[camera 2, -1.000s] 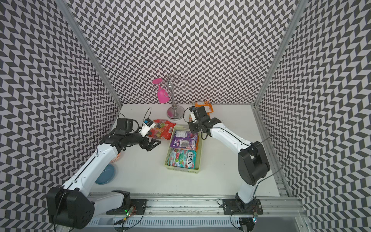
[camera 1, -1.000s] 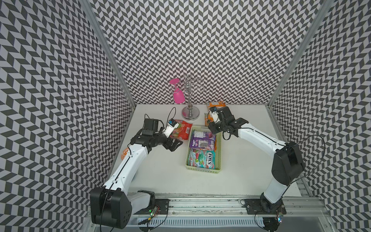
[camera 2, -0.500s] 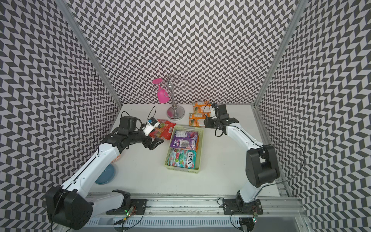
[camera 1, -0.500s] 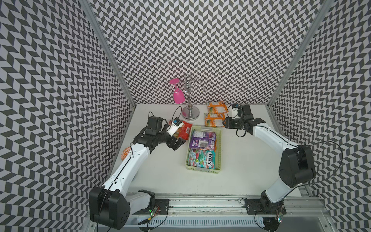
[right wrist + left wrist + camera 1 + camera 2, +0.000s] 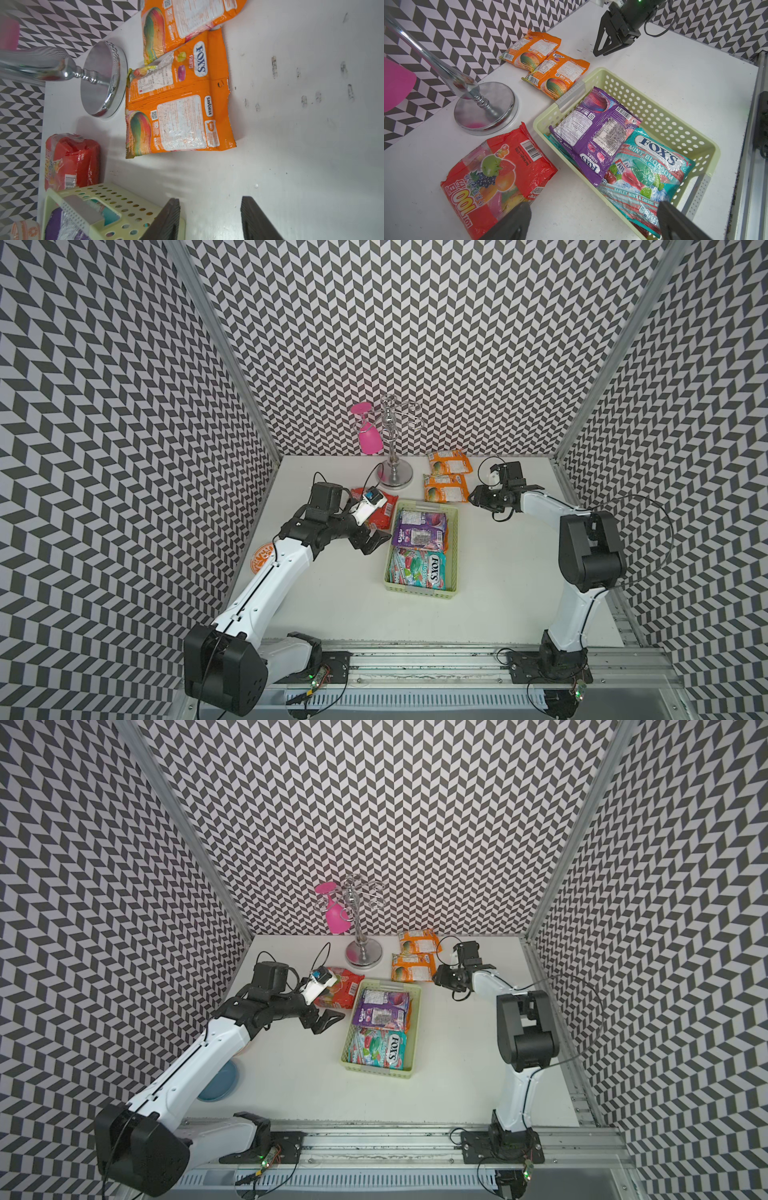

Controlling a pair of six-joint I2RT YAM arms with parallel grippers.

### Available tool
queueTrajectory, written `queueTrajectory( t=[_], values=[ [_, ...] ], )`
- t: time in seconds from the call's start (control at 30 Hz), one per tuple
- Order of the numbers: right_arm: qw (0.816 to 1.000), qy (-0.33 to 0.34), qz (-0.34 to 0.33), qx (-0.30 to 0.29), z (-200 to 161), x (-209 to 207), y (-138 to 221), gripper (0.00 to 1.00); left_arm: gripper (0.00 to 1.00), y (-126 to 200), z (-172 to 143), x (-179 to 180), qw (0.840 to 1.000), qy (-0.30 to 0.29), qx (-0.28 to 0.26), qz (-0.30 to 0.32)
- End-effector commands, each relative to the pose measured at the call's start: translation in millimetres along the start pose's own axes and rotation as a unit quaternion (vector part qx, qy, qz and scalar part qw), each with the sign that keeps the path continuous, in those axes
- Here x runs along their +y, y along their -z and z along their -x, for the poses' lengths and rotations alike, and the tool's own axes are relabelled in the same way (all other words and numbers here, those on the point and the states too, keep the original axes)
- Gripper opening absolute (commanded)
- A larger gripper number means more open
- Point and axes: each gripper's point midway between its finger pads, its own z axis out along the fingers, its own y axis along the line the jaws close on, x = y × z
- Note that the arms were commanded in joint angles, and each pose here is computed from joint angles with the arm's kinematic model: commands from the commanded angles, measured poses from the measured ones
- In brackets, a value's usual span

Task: Put the candies in the basket
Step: Pick up the candy at the center of the board.

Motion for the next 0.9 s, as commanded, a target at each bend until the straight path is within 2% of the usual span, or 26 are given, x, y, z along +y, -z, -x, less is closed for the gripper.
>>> queueTrajectory(
  t=[0.0,0.4,0.57,0.77,0.83,0.87],
  values=[
    [0.999,-0.011,0.030,-0.020,23.0,5.6,-7.2,0.52,0.99,5.6,12.2,-7.6,1.000,-0.018,-0.018,-0.012],
    [0.998,-0.046,0.050,0.010,20.7,-6.2,-44.3,0.49,0.99,5.2,14.0,-8.3,1.000,-0.027,-0.012,-0.010],
    [0.996,-0.056,0.062,0.017,18.5,-7.3,-56.3,0.45,0.99,5.2,14.2,-9.6,0.999,-0.034,-0.012,-0.011],
    [0.994,-0.067,0.088,0.007,22.7,-0.9,-59.1,0.25,0.99,5.4,15.8,-9.3,0.999,-0.031,-0.013,-0.011],
    [0.993,-0.066,0.095,0.007,26.1,0.9,-57.8,0.06,0.99,4.8,15.6,-8.9,0.999,-0.030,-0.013,-0.010],
    [0.993,-0.065,0.098,0.004,28.1,2.5,-55.4,0.00,0.99,4.6,15.7,-8.0,1.000,-0.026,-0.012,-0.010]
  ],
)
